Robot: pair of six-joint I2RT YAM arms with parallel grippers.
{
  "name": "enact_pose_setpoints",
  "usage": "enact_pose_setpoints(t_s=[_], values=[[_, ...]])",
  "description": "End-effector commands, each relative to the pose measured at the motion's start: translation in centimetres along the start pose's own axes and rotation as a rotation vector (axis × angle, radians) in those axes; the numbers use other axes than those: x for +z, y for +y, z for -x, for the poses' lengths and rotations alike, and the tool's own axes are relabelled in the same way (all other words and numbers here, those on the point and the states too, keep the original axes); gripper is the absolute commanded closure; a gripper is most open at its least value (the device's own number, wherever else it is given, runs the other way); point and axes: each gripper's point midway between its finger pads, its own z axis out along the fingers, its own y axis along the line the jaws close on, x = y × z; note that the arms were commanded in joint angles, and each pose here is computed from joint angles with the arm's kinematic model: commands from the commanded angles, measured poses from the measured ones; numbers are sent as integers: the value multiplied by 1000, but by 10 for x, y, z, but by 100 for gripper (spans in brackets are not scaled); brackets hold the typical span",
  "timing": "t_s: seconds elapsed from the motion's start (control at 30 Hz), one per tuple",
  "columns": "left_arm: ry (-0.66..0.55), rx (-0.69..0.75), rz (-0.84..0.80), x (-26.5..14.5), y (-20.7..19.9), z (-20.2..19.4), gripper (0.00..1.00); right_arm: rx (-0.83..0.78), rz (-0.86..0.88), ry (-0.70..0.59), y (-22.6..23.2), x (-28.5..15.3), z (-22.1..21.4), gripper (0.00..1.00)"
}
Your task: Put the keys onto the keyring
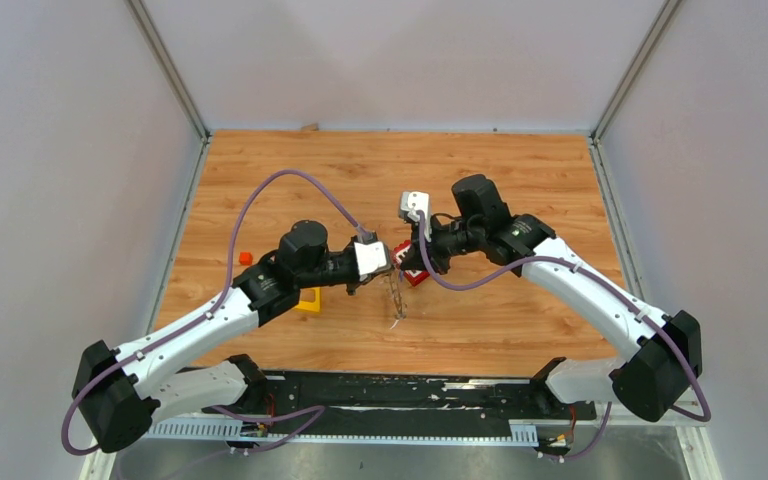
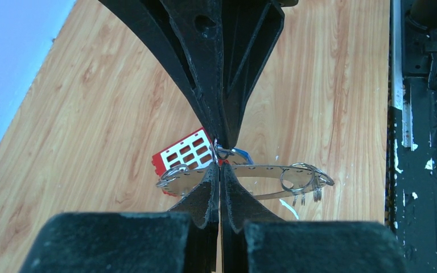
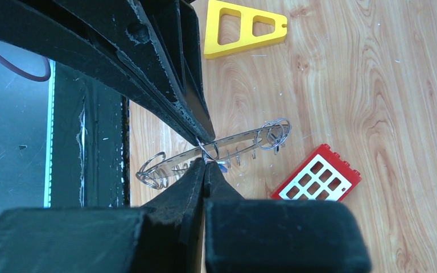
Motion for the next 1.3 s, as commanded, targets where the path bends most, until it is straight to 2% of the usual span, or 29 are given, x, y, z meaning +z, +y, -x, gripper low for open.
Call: enact_pose_setpoints(t_s=[0.0, 1.27], values=[[-54, 52, -27, -2, -4, 22, 100, -60, -16, -72, -6, -5, 30, 100], [-34, 46, 24, 0, 5, 26, 100, 11, -63, -17, -22, 7, 16, 100]])
